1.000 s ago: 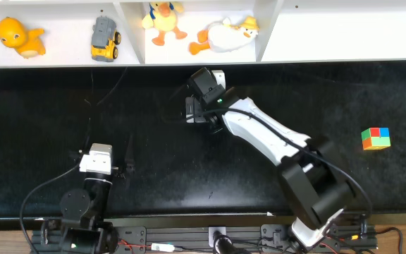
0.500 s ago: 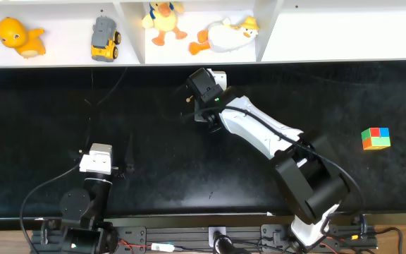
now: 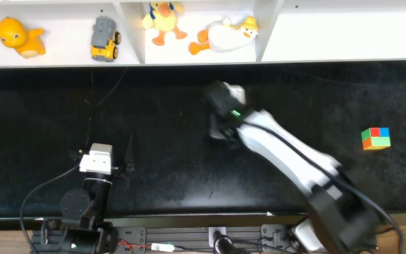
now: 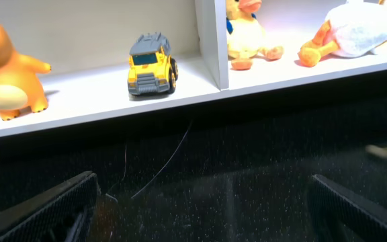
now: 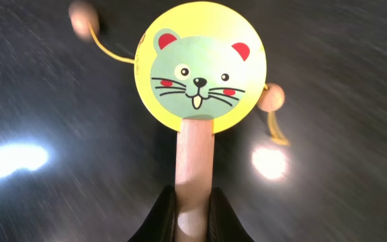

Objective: Store Toys

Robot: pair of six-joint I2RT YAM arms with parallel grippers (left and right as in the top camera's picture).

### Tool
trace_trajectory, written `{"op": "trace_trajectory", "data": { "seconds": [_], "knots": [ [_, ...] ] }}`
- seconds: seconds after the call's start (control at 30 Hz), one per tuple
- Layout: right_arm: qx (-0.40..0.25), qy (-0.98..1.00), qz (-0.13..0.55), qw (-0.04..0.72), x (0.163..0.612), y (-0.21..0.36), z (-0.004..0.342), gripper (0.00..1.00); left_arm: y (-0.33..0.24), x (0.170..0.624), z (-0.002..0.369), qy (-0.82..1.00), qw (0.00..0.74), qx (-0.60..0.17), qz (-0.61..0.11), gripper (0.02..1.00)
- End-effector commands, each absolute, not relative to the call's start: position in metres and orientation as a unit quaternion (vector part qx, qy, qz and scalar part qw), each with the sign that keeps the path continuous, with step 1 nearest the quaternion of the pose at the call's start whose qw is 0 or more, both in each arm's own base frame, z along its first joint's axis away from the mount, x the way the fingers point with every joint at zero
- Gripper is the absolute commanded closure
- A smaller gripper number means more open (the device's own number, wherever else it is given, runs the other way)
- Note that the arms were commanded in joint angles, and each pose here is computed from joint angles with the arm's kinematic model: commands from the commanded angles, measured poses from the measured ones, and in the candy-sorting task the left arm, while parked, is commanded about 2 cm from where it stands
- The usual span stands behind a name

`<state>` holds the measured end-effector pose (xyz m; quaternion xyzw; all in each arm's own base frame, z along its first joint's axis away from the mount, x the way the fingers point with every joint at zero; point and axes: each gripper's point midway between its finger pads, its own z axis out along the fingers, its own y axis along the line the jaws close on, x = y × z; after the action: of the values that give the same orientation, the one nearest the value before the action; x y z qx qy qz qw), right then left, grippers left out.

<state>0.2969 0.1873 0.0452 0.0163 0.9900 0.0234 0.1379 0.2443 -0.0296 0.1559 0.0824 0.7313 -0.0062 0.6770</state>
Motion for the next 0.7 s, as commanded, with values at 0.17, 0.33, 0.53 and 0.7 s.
{"op": "trace_trajectory", "data": {
  "seconds": [0.17,0.33,0.53,0.7],
  "knots": [
    [0.084,0.979,-0.017,0.186,0.242,0.056,0.106,0.958,-0.03,0.244,0.156,0.73,0.679,0.078,-0.01,0.02],
    [0.052,0.977,-0.049,0.2,0.255,0.013,0.122,0.956,-0.03,0.244,0.156,0.73,0.679,0.078,-0.01,0.02],
    [-0.043,0.956,-0.086,0.276,0.328,0.008,0.153,0.958,-0.03,0.244,0.156,0.73,0.679,0.078,-0.01,0.02],
    [-0.034,0.948,-0.107,0.297,0.379,0.005,0.159,0.956,-0.03,0.244,0.156,0.73,0.679,0.078,-0.01,0.02]
  ]
}}
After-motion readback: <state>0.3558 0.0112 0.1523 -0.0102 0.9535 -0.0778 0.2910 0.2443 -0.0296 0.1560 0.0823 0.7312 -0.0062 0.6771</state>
